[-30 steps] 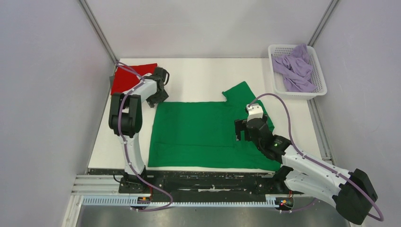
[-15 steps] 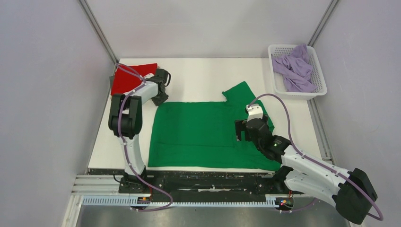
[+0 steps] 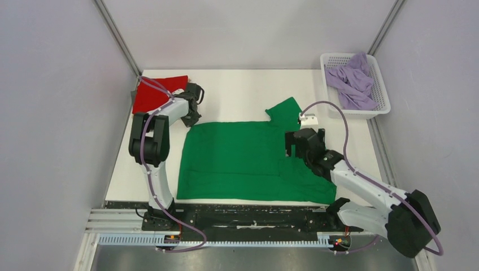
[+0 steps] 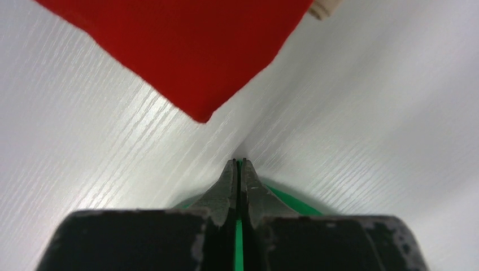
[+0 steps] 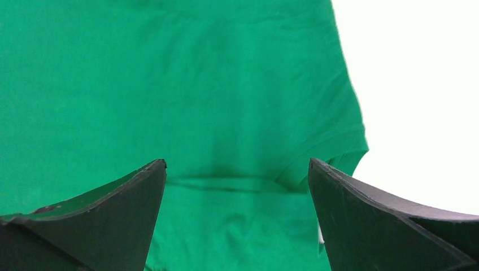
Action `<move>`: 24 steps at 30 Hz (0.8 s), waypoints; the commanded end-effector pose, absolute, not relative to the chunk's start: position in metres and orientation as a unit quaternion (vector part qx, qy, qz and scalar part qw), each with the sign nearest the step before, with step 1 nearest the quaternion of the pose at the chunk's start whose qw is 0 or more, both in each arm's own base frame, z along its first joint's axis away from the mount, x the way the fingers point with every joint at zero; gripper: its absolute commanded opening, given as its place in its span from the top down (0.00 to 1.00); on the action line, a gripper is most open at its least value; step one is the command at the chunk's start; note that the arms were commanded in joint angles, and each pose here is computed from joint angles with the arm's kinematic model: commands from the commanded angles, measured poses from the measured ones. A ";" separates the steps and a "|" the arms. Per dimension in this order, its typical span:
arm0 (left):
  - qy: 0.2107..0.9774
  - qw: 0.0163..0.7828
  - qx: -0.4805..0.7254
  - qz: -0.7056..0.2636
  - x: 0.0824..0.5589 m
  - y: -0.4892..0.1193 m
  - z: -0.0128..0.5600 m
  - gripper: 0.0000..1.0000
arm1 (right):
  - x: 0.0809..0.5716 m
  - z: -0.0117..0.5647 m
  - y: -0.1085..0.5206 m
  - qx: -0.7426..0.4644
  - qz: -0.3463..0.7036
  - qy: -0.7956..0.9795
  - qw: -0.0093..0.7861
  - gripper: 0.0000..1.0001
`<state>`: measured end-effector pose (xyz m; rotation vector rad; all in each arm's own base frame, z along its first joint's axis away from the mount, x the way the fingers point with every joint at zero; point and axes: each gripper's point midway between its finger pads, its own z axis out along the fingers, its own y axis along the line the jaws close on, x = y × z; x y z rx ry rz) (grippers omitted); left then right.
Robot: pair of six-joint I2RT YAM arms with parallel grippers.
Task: Fold and stack the t-shirts
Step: Grab the side of the flattened tshirt furthest away from the robot with both arms
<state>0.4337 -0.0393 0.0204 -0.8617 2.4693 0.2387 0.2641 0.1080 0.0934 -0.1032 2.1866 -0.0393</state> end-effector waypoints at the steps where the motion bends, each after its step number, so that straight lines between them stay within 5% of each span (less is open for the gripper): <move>1: 0.919 0.247 -0.294 0.091 0.415 -0.040 0.034 0.98 | 0.312 0.130 0.115 0.003 0.003 0.877 0.480 0.02; 9: 0.920 0.265 -0.279 0.072 0.415 -0.047 0.047 0.98 | 0.430 0.154 0.116 0.043 -0.067 0.865 0.496 0.02; 24: 0.924 0.279 -0.255 0.063 0.410 -0.055 0.062 0.98 | 0.589 0.072 0.113 0.058 -0.100 0.874 0.472 0.18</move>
